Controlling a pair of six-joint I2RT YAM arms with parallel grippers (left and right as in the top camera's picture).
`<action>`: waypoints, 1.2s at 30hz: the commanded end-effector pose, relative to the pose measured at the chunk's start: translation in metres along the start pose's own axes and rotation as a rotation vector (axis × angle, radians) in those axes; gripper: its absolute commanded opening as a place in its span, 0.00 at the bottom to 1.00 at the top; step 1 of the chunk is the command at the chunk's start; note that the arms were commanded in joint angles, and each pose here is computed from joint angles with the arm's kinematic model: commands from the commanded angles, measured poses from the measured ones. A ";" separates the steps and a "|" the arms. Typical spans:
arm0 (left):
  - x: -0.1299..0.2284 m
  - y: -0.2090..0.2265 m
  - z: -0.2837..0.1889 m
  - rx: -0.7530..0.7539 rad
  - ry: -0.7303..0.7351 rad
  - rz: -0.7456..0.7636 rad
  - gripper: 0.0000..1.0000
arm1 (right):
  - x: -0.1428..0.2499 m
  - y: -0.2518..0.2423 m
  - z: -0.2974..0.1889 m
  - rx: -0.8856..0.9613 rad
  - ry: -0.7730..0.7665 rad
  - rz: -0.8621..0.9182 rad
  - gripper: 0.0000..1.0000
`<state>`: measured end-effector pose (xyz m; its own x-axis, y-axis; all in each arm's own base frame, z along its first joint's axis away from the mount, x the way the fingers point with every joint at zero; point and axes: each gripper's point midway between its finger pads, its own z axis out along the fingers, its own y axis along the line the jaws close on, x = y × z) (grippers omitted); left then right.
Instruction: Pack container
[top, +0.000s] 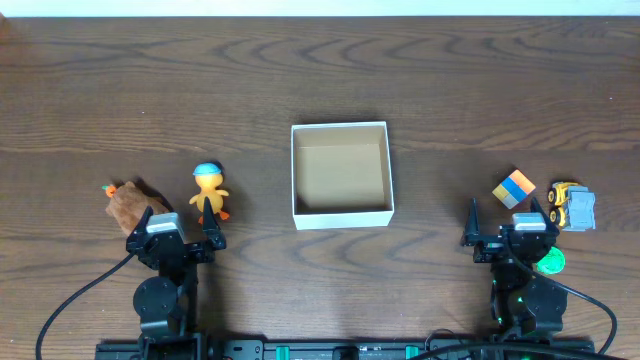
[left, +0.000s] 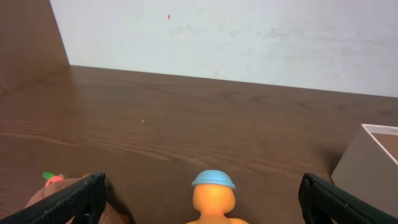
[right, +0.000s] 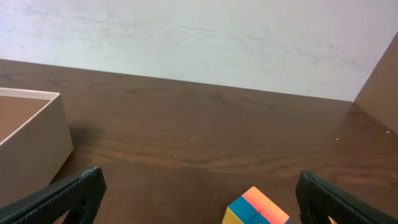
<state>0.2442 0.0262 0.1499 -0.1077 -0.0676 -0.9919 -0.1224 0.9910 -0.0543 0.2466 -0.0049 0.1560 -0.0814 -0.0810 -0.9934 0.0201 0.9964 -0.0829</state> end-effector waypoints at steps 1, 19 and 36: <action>0.018 0.005 0.001 -0.023 0.060 0.019 0.98 | 0.000 0.000 0.000 0.000 -0.004 -0.009 0.99; 0.018 0.005 0.001 -0.023 0.059 0.019 0.98 | -0.001 0.001 0.000 -0.007 -0.006 -0.009 0.99; 0.011 -0.007 -0.006 0.023 0.114 -0.276 0.98 | -0.025 0.010 -0.008 -0.075 -0.013 0.225 0.99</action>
<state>0.2414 0.0229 0.1467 -0.1345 -0.2133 -0.9677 -0.1282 0.9721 -0.1964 0.2454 0.0055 0.1550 -0.1020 0.1280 -0.9865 -0.0209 0.9912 0.1308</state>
